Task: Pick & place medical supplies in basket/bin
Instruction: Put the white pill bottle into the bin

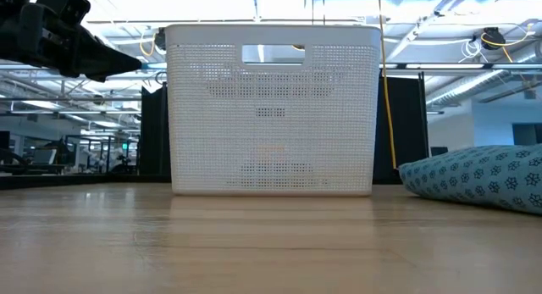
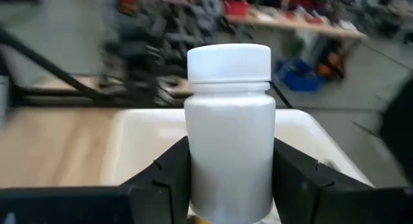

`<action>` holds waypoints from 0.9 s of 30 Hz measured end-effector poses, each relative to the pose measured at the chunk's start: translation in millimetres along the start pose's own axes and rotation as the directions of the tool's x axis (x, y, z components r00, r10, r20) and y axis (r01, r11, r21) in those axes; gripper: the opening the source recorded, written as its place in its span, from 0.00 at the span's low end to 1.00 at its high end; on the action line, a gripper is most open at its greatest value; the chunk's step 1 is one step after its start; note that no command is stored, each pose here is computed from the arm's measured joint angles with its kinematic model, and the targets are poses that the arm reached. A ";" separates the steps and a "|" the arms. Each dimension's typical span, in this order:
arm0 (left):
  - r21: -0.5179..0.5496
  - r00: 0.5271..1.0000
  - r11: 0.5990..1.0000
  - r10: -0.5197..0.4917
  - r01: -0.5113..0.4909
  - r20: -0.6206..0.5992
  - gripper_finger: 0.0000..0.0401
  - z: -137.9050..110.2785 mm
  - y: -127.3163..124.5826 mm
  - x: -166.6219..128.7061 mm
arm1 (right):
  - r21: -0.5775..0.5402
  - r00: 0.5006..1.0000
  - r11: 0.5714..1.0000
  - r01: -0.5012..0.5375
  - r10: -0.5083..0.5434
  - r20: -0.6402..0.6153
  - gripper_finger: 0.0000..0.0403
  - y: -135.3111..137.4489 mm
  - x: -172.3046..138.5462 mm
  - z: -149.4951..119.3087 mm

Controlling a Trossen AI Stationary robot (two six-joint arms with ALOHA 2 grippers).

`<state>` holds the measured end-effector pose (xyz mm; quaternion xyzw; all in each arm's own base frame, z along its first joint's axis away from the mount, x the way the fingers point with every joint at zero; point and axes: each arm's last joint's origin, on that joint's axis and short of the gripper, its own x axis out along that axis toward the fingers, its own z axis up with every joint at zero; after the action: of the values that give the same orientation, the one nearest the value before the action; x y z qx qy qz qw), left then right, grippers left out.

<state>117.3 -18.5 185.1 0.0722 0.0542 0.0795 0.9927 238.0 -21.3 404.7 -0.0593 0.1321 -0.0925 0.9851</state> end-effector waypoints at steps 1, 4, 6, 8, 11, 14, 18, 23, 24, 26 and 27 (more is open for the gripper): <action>0.002 1.000 1.000 0.000 0.000 0.000 0.10 0.0 0.0 0.0 | -0.002 1.000 1.000 0.015 -0.015 -0.026 0.38 -8.1 6.3 7.9; 0.014 1.000 1.000 0.000 0.000 -0.001 0.10 -0.1 0.0 0.0 | -0.012 0.995 1.000 0.011 -0.012 -0.095 0.38 -30.2 30.3 21.8; 0.016 1.000 1.000 0.000 0.000 -0.001 0.10 -0.1 0.0 0.0 | -0.009 0.990 1.000 -0.013 0.012 -0.138 0.38 -43.6 47.2 25.4; 0.017 1.000 1.000 0.000 0.000 -0.001 0.10 -0.1 0.0 0.0 | 0.000 0.984 1.000 -0.017 0.017 -0.175 0.38 -56.2 67.1 25.6; 0.031 1.000 1.000 0.000 -0.001 0.006 0.10 0.6 0.1 0.0 | 0.008 0.970 1.000 -0.030 0.031 -0.241 0.38 -71.8 97.7 16.6; 0.040 1.000 0.999 0.001 -0.001 0.006 0.10 0.6 0.1 0.0 | 0.018 0.954 0.997 -0.077 0.079 -0.289 0.38 -81.2 126.3 1.7; 0.042 1.000 0.999 0.001 -0.001 0.006 0.10 0.6 0.1 0.0 | 0.023 0.899 0.992 -0.120 0.119 -0.421 0.38 -86.3 158.7 -32.1; 0.049 1.000 0.999 0.001 -0.001 0.005 0.10 0.5 0.1 0.0 | 0.040 0.797 0.985 -0.170 0.161 -0.582 0.38 -85.8 189.3 -76.1; 0.050 1.000 0.999 0.001 -0.001 0.005 0.10 0.5 0.1 0.0 | 0.042 0.783 0.983 -0.180 0.169 -0.599 0.38 -85.3 195.3 -83.7; 0.050 1.000 0.999 0.001 -0.001 0.006 0.10 0.6 0.1 0.0 | 0.045 0.745 0.978 -0.205 0.186 -0.641 0.38 -82.9 203.2 -97.1; 0.050 1.000 0.999 0.001 -0.001 0.005 0.10 0.6 0.1 0.0 | 0.040 0.726 0.974 -0.225 0.195 -0.659 0.38 -80.1 207.6 -103.7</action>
<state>117.3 -18.5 185.7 0.0971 0.0534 0.0783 0.9907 393.3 -150.2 265.0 -0.0285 0.4783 0.0074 0.8777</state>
